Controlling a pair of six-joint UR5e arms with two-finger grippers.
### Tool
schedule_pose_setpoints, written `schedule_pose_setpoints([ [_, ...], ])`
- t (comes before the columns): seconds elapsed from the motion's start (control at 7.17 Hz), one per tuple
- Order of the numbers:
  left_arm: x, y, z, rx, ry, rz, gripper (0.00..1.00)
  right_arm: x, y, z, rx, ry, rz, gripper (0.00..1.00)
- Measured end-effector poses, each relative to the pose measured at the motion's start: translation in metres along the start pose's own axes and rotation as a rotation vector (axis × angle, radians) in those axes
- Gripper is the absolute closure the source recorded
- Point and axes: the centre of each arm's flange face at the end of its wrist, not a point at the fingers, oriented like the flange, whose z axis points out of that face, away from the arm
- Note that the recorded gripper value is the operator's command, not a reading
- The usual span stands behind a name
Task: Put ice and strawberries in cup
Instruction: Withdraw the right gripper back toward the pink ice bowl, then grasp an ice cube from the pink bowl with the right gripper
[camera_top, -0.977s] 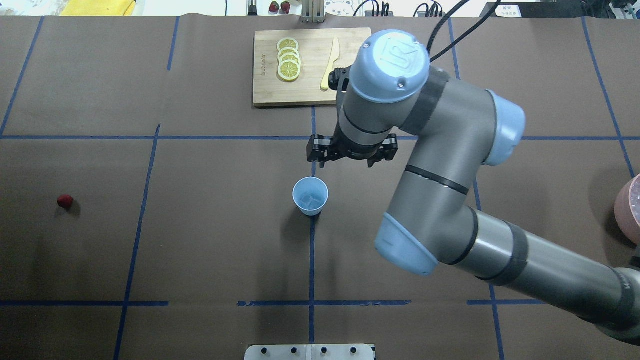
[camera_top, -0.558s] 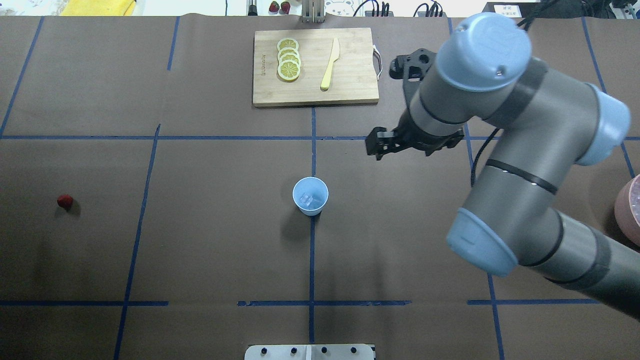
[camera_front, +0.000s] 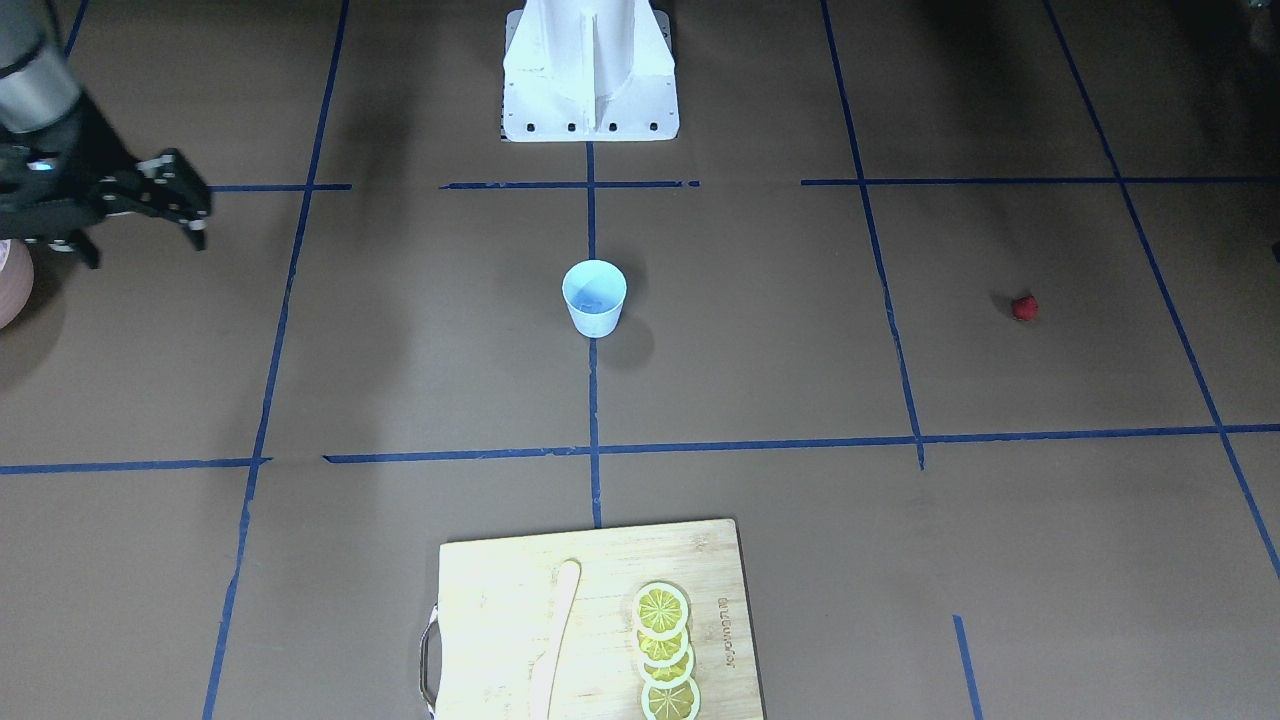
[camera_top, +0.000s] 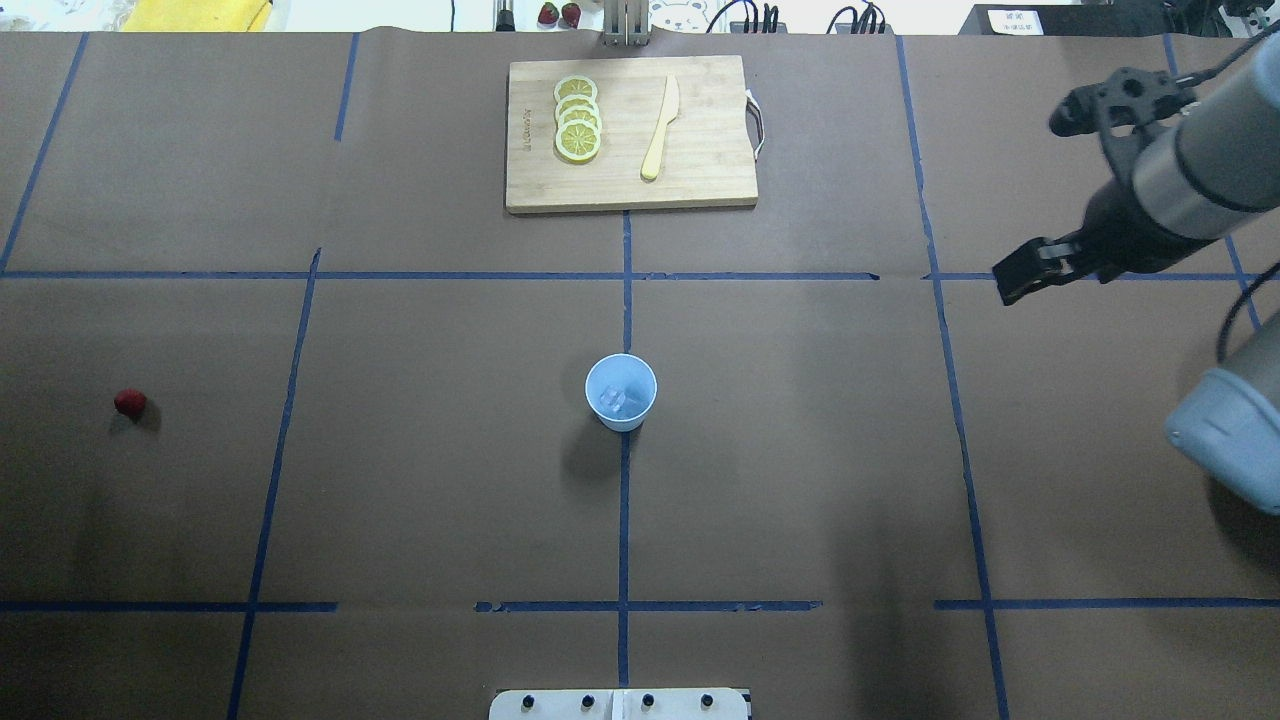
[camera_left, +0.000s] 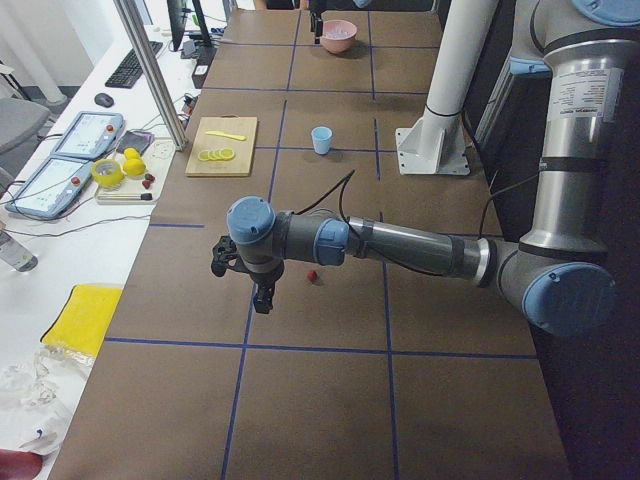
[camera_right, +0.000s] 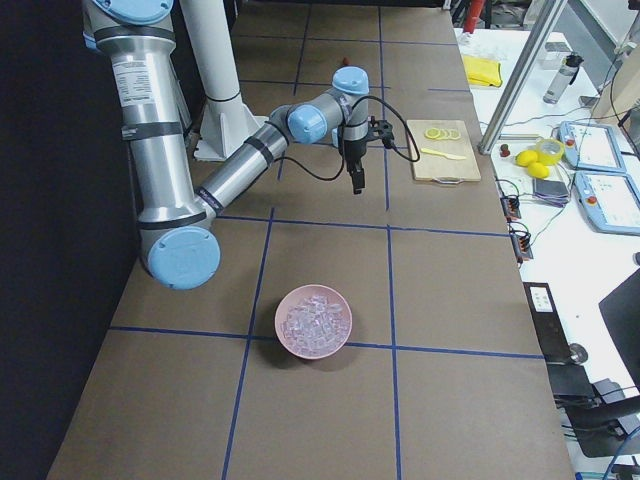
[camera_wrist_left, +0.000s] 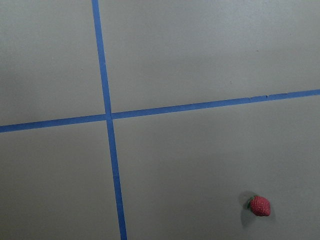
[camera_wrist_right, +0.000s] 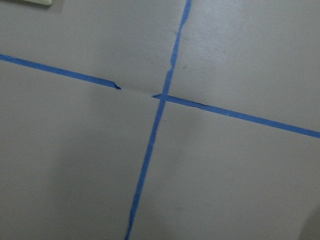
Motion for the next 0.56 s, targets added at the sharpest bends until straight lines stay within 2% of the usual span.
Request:
schedule_pose_setpoints([
  [0.28, 0.002, 0.001, -0.002, 0.003, 0.0, 0.003, 0.0, 0.09, 0.045, 0.001, 0.017, -0.04, -0.056, 0.0],
  [0.56, 0.012, 0.004, -0.01, -0.001, 0.0, -0.003, 0.0, 0.159, 0.08, 0.008, -0.005, -0.018, -0.115, 0.0],
])
